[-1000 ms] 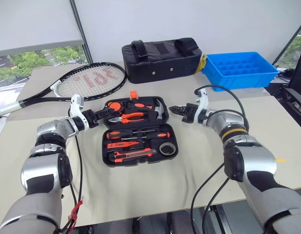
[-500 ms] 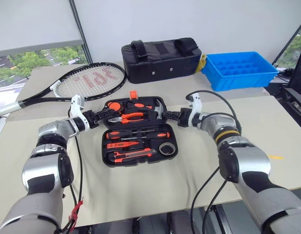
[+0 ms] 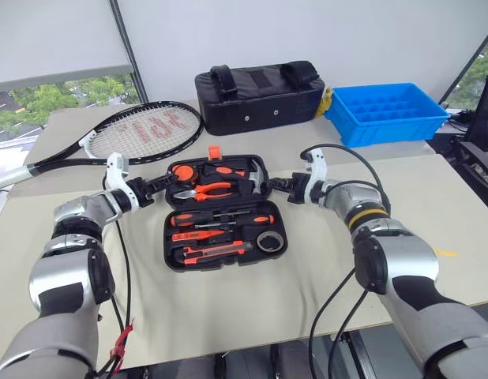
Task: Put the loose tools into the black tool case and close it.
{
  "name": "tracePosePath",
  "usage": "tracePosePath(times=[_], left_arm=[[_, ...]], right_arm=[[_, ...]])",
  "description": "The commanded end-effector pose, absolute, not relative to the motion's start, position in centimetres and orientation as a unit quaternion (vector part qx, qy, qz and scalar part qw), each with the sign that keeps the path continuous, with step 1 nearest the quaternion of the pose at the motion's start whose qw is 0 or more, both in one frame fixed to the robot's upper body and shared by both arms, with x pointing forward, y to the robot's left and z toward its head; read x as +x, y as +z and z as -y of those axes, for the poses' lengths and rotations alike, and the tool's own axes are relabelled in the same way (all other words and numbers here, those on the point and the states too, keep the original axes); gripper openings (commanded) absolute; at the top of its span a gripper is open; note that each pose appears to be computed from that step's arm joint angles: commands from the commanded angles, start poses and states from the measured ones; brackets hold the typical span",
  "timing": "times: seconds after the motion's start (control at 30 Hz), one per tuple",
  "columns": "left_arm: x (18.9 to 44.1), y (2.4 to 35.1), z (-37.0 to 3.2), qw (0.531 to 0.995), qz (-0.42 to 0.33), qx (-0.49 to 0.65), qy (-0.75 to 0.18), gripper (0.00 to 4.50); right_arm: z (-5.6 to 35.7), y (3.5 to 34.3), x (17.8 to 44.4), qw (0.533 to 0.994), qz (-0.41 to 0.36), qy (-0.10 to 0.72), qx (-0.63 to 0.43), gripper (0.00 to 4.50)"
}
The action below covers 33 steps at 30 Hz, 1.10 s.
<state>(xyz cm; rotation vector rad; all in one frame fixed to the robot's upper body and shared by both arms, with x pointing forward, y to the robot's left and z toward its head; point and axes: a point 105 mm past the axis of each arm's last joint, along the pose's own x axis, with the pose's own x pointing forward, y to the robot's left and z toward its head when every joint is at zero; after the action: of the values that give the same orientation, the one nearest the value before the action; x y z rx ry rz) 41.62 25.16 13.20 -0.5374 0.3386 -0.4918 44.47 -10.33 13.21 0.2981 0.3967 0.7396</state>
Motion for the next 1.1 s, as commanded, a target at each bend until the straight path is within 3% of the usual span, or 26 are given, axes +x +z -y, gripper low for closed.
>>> tracePosePath(times=[0.03,0.13,0.23,0.4,0.77,0.87,0.97,1.1], left_arm=[[41.3,13.5,-25.8,0.924,-0.161,-0.246,-0.246,4.5],[41.2,13.0,-26.1,0.925,-0.166,-0.242,-0.24,4.5],[41.1,12.7,-26.2,0.926,-0.17,-0.239,-0.236,3.79],[41.4,12.7,-25.2,0.924,-0.171,-0.234,-0.249,1.92],[41.5,12.5,-24.7,0.923,-0.171,-0.237,-0.252,1.92],[41.5,12.7,-24.9,0.923,-0.167,-0.242,-0.25,1.19],[41.5,12.9,-24.9,0.921,-0.162,-0.248,-0.251,0.14],[41.5,13.0,-24.9,0.921,-0.161,-0.25,-0.253,0.02]], right_arm=[[9.6,14.6,44.7,0.902,-0.169,0.37,0.143,0.02],[9.6,14.5,44.7,0.902,-0.169,0.37,0.143,0.02],[9.6,14.5,44.7,0.902,-0.17,0.371,0.141,0.0],[9.6,14.4,44.7,0.902,-0.17,0.371,0.137,0.0],[9.8,14.3,44.7,0.904,-0.17,0.369,0.133,0.0],[9.8,14.3,44.7,0.904,-0.169,0.369,0.133,0.0],[9.8,14.3,44.7,0.905,-0.169,0.368,0.132,0.0],[9.7,14.3,44.7,0.904,-0.169,0.369,0.131,0.0]])
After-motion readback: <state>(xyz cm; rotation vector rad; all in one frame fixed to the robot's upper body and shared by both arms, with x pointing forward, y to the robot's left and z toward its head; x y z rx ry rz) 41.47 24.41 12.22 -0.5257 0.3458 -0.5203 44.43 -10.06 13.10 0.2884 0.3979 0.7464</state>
